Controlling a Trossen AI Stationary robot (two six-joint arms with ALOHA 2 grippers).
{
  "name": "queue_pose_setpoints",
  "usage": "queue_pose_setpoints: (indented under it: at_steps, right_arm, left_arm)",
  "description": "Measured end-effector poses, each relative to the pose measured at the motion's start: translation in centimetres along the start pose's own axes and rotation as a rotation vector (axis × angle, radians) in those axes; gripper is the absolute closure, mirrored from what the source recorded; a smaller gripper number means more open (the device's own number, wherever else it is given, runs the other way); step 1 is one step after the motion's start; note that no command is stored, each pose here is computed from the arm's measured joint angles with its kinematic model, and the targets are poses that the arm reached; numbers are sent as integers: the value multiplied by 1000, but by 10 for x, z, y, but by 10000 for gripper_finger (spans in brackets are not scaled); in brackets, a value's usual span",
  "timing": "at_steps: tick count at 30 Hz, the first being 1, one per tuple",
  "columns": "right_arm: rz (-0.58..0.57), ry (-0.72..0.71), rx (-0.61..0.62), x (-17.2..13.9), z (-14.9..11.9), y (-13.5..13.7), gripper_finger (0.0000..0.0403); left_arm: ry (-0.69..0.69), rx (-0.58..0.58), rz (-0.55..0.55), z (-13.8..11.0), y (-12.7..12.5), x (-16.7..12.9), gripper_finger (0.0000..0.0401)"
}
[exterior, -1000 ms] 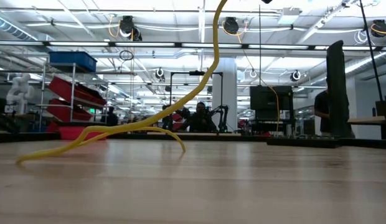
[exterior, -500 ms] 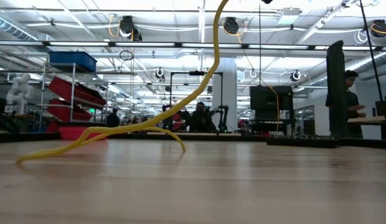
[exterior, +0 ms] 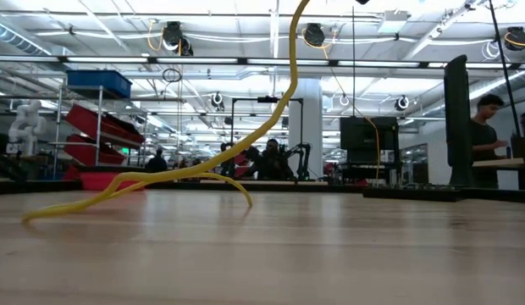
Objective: Coil cords
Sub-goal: Coil the yellow cable wire onto the spool
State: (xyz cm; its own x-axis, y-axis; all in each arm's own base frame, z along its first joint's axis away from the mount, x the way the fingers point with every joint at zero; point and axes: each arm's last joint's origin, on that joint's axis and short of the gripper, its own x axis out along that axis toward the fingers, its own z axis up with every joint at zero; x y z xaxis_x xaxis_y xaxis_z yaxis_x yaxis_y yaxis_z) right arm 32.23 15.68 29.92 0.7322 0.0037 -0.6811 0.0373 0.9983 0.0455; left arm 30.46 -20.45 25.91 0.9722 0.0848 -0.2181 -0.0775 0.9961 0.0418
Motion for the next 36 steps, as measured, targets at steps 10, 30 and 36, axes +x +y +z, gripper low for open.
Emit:
queue_pose_setpoints:
  at_steps: [10, 30, 36]
  right_arm:
    - [-21, -14, 1, -2, -1, 3, 369]
    - [54, -26, -18, -19, -8, 23, 261]
    - [86, -79, -27, -19, -4, 29, 261]
  left_arm:
    - [8, 15, 7, -1, 0, 0, 397]
    - [43, 188, -94, 13, -4, -35, 399]
    - [15, 376, -199, 16, -19, -60, 399]
